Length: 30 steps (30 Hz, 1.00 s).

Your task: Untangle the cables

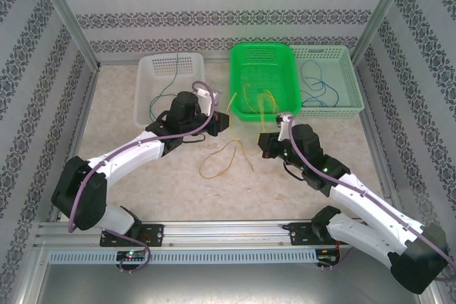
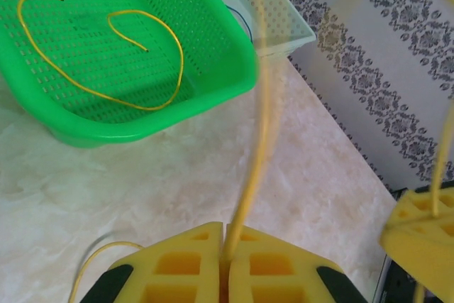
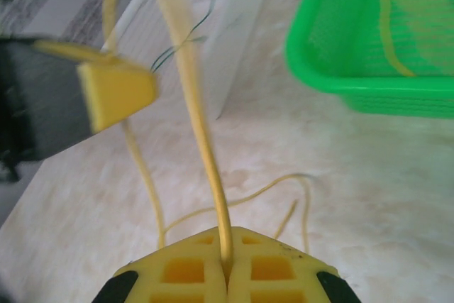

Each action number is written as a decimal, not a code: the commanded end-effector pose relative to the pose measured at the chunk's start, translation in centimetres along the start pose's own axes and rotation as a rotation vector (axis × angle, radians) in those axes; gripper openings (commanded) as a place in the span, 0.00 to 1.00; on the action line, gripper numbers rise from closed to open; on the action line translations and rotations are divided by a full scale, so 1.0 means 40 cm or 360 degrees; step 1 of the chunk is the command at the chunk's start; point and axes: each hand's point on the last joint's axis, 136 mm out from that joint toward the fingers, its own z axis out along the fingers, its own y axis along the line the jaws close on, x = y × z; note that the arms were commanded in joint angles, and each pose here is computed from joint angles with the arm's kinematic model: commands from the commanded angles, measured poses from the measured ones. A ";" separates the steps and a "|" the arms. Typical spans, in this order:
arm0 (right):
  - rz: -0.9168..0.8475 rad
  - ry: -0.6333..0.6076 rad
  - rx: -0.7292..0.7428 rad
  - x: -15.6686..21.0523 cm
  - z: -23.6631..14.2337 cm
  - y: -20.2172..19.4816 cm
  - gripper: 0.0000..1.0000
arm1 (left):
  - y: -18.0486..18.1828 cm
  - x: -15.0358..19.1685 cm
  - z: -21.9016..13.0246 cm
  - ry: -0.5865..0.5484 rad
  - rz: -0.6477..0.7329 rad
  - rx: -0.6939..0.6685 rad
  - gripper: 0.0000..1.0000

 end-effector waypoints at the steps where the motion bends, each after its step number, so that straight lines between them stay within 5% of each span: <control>1: 0.0184 -0.0418 0.0137 -0.088 -0.029 -0.045 0.00 | -0.009 -0.047 -0.017 -0.0139 -0.0060 0.0033 0.09; 11: 0.0304 -0.0785 0.0065 -0.116 -0.117 -0.065 0.00 | 0.072 -0.031 -0.017 -0.0256 -0.0401 -0.0086 0.00; 19: 0.0298 -0.0768 0.0114 -0.081 -0.111 -0.086 0.00 | 0.074 -0.034 -0.034 -0.0338 -0.0549 -0.0055 0.06; 28: -0.0315 -0.0410 0.0282 -0.088 -0.064 0.006 0.00 | 0.127 -0.033 -0.129 -0.0414 -0.0444 -0.0398 0.81; 30: -0.0492 -0.0293 0.0373 -0.085 -0.060 0.009 0.00 | 0.140 -0.040 -0.178 -0.0440 -0.0336 -0.0535 0.87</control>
